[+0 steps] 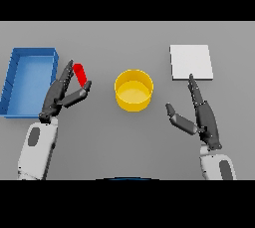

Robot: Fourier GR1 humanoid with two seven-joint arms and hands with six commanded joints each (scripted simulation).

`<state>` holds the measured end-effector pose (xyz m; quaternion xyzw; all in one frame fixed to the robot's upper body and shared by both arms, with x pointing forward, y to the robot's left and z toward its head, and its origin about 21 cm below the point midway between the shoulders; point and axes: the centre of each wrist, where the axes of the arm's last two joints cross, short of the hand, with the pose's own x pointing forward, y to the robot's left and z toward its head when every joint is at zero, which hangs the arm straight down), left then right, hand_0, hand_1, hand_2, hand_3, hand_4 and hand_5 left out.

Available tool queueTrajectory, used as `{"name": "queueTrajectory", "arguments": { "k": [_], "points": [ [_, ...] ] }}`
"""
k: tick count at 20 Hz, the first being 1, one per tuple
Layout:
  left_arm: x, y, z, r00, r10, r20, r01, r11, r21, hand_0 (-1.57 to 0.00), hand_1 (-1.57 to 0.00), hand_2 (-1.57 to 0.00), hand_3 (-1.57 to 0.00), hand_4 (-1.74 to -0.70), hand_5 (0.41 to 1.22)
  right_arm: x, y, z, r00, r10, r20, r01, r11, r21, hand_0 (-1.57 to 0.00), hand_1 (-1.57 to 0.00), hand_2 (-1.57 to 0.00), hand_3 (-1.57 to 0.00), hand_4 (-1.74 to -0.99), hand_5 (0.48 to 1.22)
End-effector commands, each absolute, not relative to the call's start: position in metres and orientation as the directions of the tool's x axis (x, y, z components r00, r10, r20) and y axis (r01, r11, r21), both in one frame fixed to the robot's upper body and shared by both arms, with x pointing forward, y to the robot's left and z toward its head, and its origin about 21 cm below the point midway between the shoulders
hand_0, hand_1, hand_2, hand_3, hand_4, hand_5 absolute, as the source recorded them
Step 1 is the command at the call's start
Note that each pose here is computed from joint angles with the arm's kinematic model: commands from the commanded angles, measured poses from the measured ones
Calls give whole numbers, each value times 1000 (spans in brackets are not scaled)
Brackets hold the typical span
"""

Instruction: Pick up the red beaker and tilt it to pour out 1 green nut into yellow bowl. Pick up the yellow bowl and place it on the metallic measuring scale.

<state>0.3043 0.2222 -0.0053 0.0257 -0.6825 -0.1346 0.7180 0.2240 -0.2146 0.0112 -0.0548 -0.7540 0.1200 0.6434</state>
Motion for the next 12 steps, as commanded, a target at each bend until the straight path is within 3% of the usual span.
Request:
{"name": "queueTrajectory", "arguments": {
  "k": [1, 12],
  "points": [
    [309, 223, -6, 22, -232, 972, 160, 961, 226, 1, 1, 1, 1, -1189, 641, 225, -214, 11, -162, 244, 956, -69, 964, -258, 1, 1, 1, 1, -1222, 626],
    [351, 207, -14, 36, -283, 959, 143, 951, 275, 1, 1, 1, 1, -1215, 678, 221, -218, 13, -166, 236, 957, -54, 967, -248, 1, 1, 1, 1, -1241, 641]
  ]
}}
